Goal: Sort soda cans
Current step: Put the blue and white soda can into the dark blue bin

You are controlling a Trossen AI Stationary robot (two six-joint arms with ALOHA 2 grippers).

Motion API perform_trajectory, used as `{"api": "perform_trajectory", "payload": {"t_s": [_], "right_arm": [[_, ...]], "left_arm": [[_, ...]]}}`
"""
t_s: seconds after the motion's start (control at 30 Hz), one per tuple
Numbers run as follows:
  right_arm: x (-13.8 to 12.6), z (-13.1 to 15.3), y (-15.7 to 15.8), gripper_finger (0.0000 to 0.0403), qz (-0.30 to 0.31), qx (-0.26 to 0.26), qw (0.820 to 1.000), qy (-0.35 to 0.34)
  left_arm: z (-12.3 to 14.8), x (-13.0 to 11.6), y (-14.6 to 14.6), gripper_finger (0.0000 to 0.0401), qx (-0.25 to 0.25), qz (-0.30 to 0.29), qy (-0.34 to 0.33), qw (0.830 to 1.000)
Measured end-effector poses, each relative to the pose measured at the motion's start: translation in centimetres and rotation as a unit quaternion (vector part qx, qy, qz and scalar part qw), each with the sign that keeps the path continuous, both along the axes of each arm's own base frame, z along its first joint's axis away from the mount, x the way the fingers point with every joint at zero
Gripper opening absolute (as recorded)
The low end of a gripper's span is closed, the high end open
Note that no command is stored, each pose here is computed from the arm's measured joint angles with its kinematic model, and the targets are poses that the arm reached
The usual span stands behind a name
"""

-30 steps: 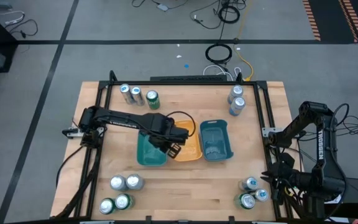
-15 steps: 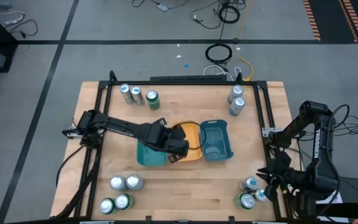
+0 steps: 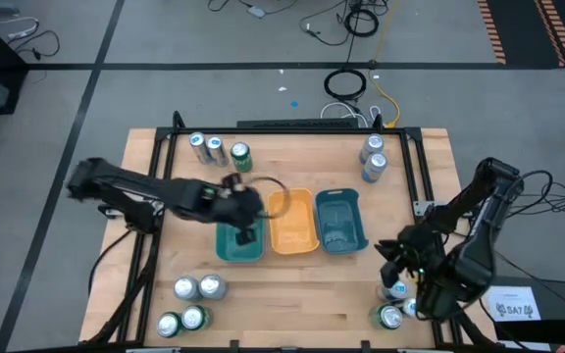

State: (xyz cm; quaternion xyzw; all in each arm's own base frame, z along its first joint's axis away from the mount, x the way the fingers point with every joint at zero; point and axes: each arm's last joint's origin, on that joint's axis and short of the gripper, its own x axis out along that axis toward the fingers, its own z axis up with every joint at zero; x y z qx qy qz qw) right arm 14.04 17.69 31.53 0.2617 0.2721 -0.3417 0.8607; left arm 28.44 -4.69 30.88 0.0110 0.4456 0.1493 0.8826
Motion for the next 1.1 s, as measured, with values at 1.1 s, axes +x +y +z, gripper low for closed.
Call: {"api": "perform_trajectory", "payload": {"t_s": [1.1], "right_arm": [[5.7,0.7,-8.9,0.0197,-0.188,-0.047,0.981,0.033]], "left_arm": [[1.9,-13.2,2.3,0.0112,-0.098,-0.015,-0.216,0.971]]}}
